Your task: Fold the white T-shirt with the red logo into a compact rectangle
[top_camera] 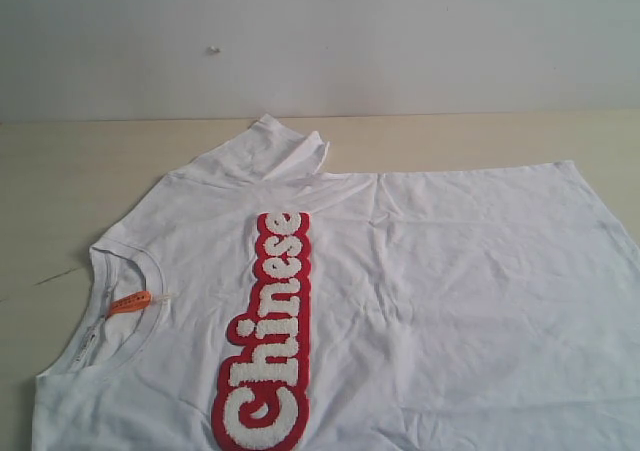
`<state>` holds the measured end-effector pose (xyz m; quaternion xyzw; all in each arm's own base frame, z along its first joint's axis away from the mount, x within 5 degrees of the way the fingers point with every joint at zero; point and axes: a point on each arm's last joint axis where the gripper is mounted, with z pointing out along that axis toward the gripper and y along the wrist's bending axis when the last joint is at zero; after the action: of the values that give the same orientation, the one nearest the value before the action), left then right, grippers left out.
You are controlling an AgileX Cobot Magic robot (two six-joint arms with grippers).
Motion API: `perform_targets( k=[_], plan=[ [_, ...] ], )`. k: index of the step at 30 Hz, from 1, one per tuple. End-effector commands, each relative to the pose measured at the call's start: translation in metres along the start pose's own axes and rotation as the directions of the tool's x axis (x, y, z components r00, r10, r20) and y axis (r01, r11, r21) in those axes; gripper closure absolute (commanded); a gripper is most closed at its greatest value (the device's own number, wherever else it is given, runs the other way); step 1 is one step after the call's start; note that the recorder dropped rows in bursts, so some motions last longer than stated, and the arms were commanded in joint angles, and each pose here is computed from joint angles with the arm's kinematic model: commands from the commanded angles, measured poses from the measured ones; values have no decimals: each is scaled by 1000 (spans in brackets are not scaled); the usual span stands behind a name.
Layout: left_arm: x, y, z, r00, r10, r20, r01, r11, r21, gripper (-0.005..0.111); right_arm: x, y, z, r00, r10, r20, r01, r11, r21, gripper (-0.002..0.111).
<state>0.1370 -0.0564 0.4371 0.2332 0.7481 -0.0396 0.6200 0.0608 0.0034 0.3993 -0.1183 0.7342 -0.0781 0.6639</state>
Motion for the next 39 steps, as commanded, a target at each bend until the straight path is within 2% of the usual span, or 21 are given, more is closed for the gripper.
perform_targets(
  k=[1, 2, 3, 4, 6, 8, 9, 13, 15, 18, 20, 21, 23, 27, 29, 32, 35, 39],
  plan=[
    [-8, -16, 32, 975, 196, -107, -182, 975, 131, 107, -15, -1, 48, 985, -61, -162, 45, 994, -97, 108],
    [-7, -20, 38, 960, 249, -129, -227, 960, 164, 107, -18, -1, 58, 978, -79, -191, 58, 992, -116, 108],
    [-5, -25, 47, 921, 352, -166, -313, 924, 222, 107, -22, -2, 75, 963, -108, -246, 74, 987, -145, 108],
    [-5, -28, 52, 894, 410, -178, -361, 898, 252, 107, -22, -2, 84, 952, -122, -281, 78, 984, -163, 108],
    [0, -35, 70, 853, 477, -211, -404, 860, 310, 107, -23, -1, 113, 913, -178, -367, 101, 971, -219, 108],
    [8, -40, 88, 803, 547, -234, -451, 816, 362, 107, -17, 1, 134, 859, -296, -418, 173, 936, -308, 108],
    [16, -44, 101, 748, 615, -248, -492, 765, 415, 107, -11, 3, 144, 815, -384, -434, 224, 900, -374, 108],
    [33, -53, 128, 630, 742, -229, -568, 642, 515, 107, 6, 9, 164, 704, -578, -413, 332, 782, -528, 108],
    [43, -58, 142, 552, 809, -200, -603, 553, 575, 107, 15, 12, 175, 651, -649, -393, 360, 720, -594, 108],
    [63, -65, 161, 454, 872, -185, -588, 449, 672, 107, 30, 17, 189, 580, -738, -346, 366, 615, -698, 108],
    [75, -69, 169, 400, 899, -180, -557, 394, 731, 107, 41, 21, 195, 516, -803, -298, 360, 518, -776, 108],
    [81, -71, 173, 374, 911, -172, -542, 365, 757, 107, 45, 22, 197, 498, -820, -284, 351, 490, -798, 108],
    [90, -73, 179, 347, 922, -173, -508, 340, 791, 107, 52, 24, 202, 483, -826, -291, 318, 475, -820, 108],
    [101, -77, 186, 321, 929, -185, -459, 323, 827, 107, 56, 25, 206, 479, -827, -294, 306, 472, -827, 108],
    [105, -78, 186, 320, 929, -186, -451, 322, 832, 107, 56, 25, 206, 479, -827, -295, 306, 472, -827, 105],
    [110, -79, 186, 318, 929, -188, -438, 320, 840, 105, 56, 26, 206, 478, -827, -297, 301, 472, -829, 92],
    [114, -79, 183, 308, 932, -193, -416, 314, 853, 92, 57, 26, 205, 478, -826, -299, 292, 470, -833, 67],
    [114, -79, 183, 309, 930, -200, -411, 320, 854, 62, 64, 28, 202, 464, -831, -306, 258, 457, -851, 22]
  ],
)
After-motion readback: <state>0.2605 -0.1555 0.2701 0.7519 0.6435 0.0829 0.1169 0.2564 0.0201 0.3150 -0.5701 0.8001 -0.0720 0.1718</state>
